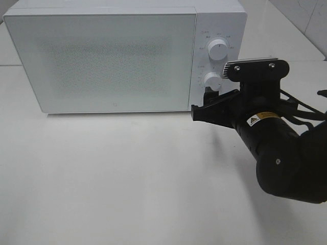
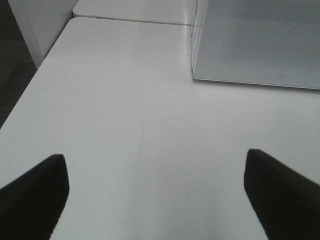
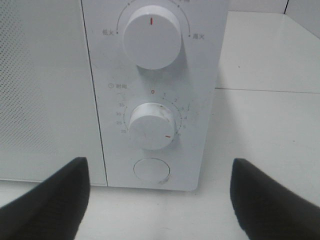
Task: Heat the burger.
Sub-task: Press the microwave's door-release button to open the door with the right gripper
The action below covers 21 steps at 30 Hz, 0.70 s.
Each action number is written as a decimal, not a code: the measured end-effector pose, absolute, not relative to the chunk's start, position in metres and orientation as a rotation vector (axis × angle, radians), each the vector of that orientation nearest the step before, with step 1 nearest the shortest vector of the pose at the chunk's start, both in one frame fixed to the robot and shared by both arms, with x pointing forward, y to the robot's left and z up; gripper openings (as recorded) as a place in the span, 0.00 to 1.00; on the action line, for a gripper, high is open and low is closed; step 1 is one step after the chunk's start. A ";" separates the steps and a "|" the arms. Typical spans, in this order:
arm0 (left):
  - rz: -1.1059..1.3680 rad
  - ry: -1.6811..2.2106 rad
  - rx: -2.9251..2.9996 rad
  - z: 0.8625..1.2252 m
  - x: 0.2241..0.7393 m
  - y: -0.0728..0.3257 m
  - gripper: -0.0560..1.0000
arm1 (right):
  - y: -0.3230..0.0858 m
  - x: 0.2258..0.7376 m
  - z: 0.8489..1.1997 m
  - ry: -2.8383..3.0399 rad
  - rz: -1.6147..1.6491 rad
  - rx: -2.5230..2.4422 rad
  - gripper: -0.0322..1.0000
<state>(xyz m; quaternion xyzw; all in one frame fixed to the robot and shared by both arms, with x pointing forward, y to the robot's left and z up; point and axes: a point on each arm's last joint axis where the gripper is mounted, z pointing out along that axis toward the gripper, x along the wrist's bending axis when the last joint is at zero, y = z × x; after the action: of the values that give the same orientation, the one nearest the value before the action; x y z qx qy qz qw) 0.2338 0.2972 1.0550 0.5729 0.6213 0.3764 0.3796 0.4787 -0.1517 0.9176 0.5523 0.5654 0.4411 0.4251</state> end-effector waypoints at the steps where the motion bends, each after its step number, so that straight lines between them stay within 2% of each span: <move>1: 0.961 1.587 1.463 1.055 0.234 0.297 0.87 | -0.150 0.480 0.914 1.427 1.091 1.397 0.77; 16: 0.961 1.587 1.463 1.055 0.234 0.297 0.87 | -0.148 0.480 0.909 1.425 1.112 1.473 0.76; 21: 0.961 1.587 1.463 1.055 0.234 0.297 0.87 | -0.148 0.480 0.908 1.291 1.241 1.662 0.76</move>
<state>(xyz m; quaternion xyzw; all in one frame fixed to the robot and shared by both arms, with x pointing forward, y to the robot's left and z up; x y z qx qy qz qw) 0.2338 0.2972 1.0550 0.5729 0.6213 0.3764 0.3796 0.4799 -0.1483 0.9082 0.6392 0.4965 0.4774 0.3421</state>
